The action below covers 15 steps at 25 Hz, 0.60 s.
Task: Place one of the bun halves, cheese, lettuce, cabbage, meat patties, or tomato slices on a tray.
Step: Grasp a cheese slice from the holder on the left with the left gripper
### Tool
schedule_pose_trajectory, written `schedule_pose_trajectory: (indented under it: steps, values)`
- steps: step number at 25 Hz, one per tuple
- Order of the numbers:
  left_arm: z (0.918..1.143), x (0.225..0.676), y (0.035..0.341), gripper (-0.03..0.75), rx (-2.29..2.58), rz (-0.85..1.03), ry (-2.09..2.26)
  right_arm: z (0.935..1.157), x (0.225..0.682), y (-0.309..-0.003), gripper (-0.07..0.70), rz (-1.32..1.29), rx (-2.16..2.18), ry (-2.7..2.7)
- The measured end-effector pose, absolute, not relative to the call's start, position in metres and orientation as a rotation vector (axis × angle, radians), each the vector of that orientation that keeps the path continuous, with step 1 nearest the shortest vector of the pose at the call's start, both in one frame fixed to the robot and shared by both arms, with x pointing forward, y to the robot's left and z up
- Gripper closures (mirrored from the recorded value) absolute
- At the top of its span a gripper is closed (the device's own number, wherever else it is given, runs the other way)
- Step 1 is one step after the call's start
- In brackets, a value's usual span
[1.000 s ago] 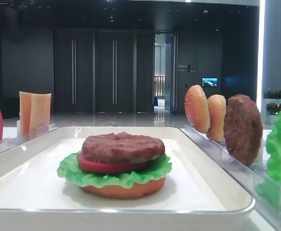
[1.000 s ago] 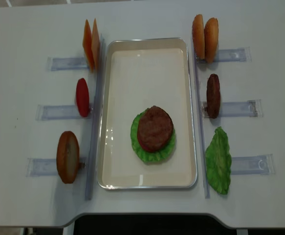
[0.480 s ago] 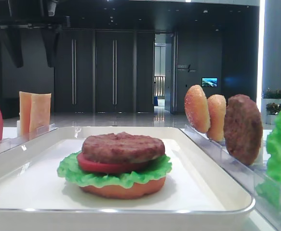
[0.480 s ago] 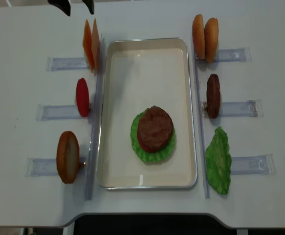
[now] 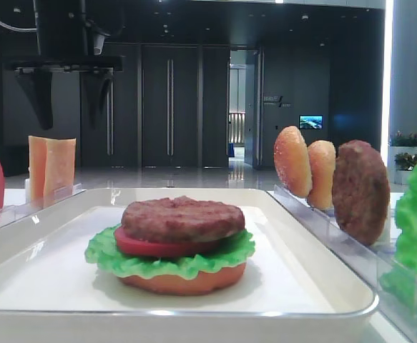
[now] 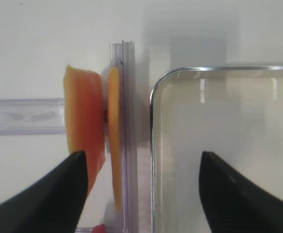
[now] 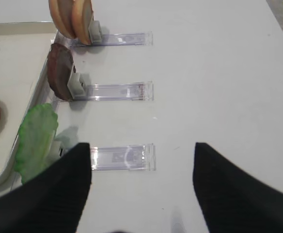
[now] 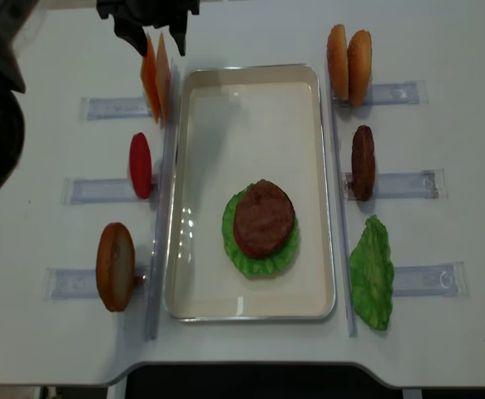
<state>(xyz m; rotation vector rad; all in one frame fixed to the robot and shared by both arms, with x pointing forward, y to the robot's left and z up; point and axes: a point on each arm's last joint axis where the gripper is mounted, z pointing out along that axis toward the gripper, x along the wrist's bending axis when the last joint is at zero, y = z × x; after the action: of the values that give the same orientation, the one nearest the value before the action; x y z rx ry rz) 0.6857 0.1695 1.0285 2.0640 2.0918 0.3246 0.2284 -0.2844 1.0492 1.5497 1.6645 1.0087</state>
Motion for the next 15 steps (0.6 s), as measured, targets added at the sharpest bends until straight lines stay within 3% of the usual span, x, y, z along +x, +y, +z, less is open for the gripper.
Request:
schedule_pose_trajectory:
  steps: [15]
  values:
    - [1.0243,0.692,0.1678,0.169,2.019,0.352,2.077,1.0492,0.2284,-0.2839,0.197,1.015,1.55,1.666]
